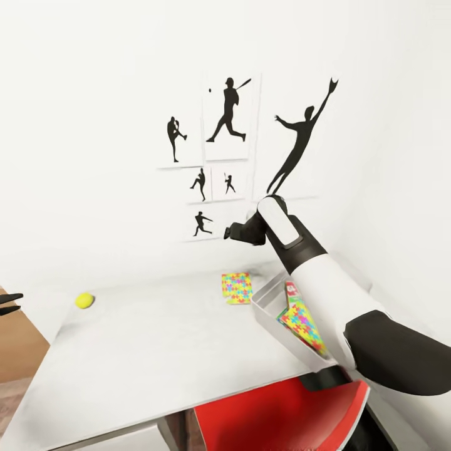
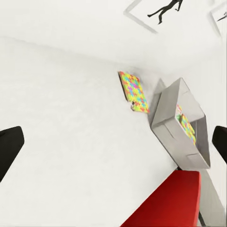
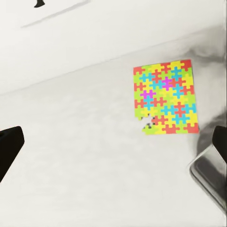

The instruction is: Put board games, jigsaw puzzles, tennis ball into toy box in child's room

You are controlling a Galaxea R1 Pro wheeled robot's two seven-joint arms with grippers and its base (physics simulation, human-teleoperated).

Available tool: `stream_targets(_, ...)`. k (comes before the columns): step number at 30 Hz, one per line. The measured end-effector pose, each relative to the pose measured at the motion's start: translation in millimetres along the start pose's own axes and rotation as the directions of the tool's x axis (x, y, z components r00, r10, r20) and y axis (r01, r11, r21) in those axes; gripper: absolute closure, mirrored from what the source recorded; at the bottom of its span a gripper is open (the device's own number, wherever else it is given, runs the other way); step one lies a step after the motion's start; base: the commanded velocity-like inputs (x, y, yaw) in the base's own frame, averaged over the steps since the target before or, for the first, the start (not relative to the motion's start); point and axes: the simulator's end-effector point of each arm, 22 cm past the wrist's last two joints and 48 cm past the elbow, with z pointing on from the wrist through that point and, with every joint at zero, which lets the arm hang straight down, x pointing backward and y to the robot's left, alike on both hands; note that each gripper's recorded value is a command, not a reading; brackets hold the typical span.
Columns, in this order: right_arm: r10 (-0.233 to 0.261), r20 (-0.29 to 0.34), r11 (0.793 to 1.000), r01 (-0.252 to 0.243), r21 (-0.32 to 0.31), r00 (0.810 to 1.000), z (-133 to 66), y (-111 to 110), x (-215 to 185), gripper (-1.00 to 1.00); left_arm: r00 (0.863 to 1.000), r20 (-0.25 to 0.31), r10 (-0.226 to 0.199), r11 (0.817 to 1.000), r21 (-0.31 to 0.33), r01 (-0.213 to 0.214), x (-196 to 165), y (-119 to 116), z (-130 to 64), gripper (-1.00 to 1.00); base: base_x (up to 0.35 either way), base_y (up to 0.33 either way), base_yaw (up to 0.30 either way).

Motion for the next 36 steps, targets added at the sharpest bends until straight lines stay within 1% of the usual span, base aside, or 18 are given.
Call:
stream_targets(2, 0.001, -0.002, 1.0, -0.001, 0.0, 1.0, 1.7, -1, 1, -1.0, 0.999, -0.003, -0.042, 0.999, 0.014, 0.042, -2, -4, 7.1, -1.0, 0.0, 0.0, -0.198)
stream_targets(3, 0.002, -0.003, 1.0, -0.002, 0.001, 1.0, 2.5, -1, 1, -1.0, 0.999, -0.006, -0.051, 0.998, 0.02, 0.051, -4, -7, 10.1, -1.0, 0.0, 0.0, -0.192)
stream_targets(6, 0.004, -0.006, 1.0, -0.004, 0.001, 1.0, 5.0, -2, 2, -1.0, 0.998, -0.025, -0.06, 0.996, 0.061, 0.061, -17, -28, 28.1, -1.0, 0.0, 0.0, -0.181)
stream_targets(8, 0.005, -0.007, 1.0, -0.005, 0.003, 1.0, 6.7, -3, 3, -1.0, 0.996, -0.043, -0.074, 0.993, 0.092, 0.077, -28, -49, 40.2, -1.0, 0.0, 0.0, -0.168)
stream_targets(10, 0.006, -0.01, 1.0, -0.006, 0.004, 1.0, 8.7, -3, 3, -1.0, 0.995, -0.052, -0.084, 0.99, 0.107, 0.089, -33, -58, 45.9, -1.0, 0.0, 0.0, -0.155)
stream_targets(12, 0.007, -0.012, 1.0, -0.007, 0.006, 1.0, 10.9, -4, 4, -1.0, 0.994, -0.062, -0.094, 0.984, 0.146, 0.102, -38, -75, 58.9, -1.0, 0.0, 0.0, -0.11)
stream_targets(15, 0.008, -0.016, 1.0, -0.007, 0.007, 1.0, 14.2, -5, 6, -1.0, 0.991, -0.074, -0.111, 0.966, 0.228, 0.125, -41, -101, 83.7, -1.0, 0.0, 0.0, -0.051)
stream_targets(17, 0.008, -0.019, 1.0, -0.008, 0.008, 1.0, 16.4, -5, 7, -1.0, 0.989, -0.076, -0.125, 0.955, 0.261, 0.141, -43, -111, 92.2, -1.0, 0.0, 0.0, -0.019)
stream_targets(21, 0.006, -0.027, 1.0, -0.006, 0.008, 1.0, 20.1, -6, 9, -1.0, 0.987, -0.08, -0.137, 0.942, 0.297, 0.155, -45, -121, 101.8, -1.0, 0.0, 0.0, -0.007)
stream_targets(24, 0.006, -0.033, 1.0, -0.006, 0.008, 0.999, 23.0, -7, 10, -1.0, 0.986, -0.082, -0.143, 0.937, 0.309, 0.161, -44, -123, 106.1, -1.0, 0.0, 0.0, -0.002)
stream_targets(27, 0.008, -0.037, 1.0, -0.008, 0.007, 0.999, 26.0, -7, 12, -1.0, 0.984, -0.077, -0.158, 0.922, 0.347, 0.175, -46, -130, 112.7, -1.0, 0.0, 0.0, 0.0)
stream_targets(28, 0.009, -0.039, 1.0, -0.009, 0.006, 0.999, 27.0, -8, 12, -1.0, 0.984, -0.074, -0.161, 0.917, 0.357, 0.177, -47, -132, 113.6, -1.0, 0.0, 0.0, 0.0)
stream_targets(30, 0.011, -0.042, 1.0, -0.011, 0.006, 0.999, 29.0, -8, 13, -1.0, 0.983, -0.055, -0.172, 0.897, 0.404, 0.18, -53, -141, 114.1, -1.0, 0.0, 0.0, 0.0)
stream_targets(31, 0.013, -0.043, 1.0, -0.012, 0.006, 0.999, 30.0, -8, 13, -1.0, 0.983, -0.05, -0.174, 0.891, 0.416, 0.179, -55, -144, 114.3, -1.0, 0.0, 0.0, 0.0)
stream_targets(32, 0.014, -0.043, 1.0, -0.014, 0.006, 0.999, 31.0, -9, 14, -1.0, 0.984, -0.041, -0.171, 0.881, 0.441, 0.172, -59, -151, 114.0, -1.0, 0.0, 0.0, 0.0)
stream_targets(33, 0.015, -0.045, 1.0, -0.015, 0.006, 0.999, 32.0, -9, 14, -1.0, 0.985, -0.037, -0.166, 0.876, 0.453, 0.165, -61, -155, 114.2, -1.0, 0.0, 0.0, 0.0)
stream_targets(35, 0.016, -0.047, 1.0, -0.016, 0.006, 0.999, 34.1, -10, 15, -1.0, 0.99, -0.027, -0.138, 0.864, 0.486, 0.134, -66, -169, 113.9, -1.0, 0.0, 0.0, 0.0)
stream_targets(36, 0.016, -0.049, 1.0, -0.016, 0.007, 0.999, 35.1, -10, 15, -1.0, 0.993, -0.022, -0.112, 0.855, 0.507, 0.108, -69, -180, 113.6, -1.0, 0.0, 0.0, 0.0)
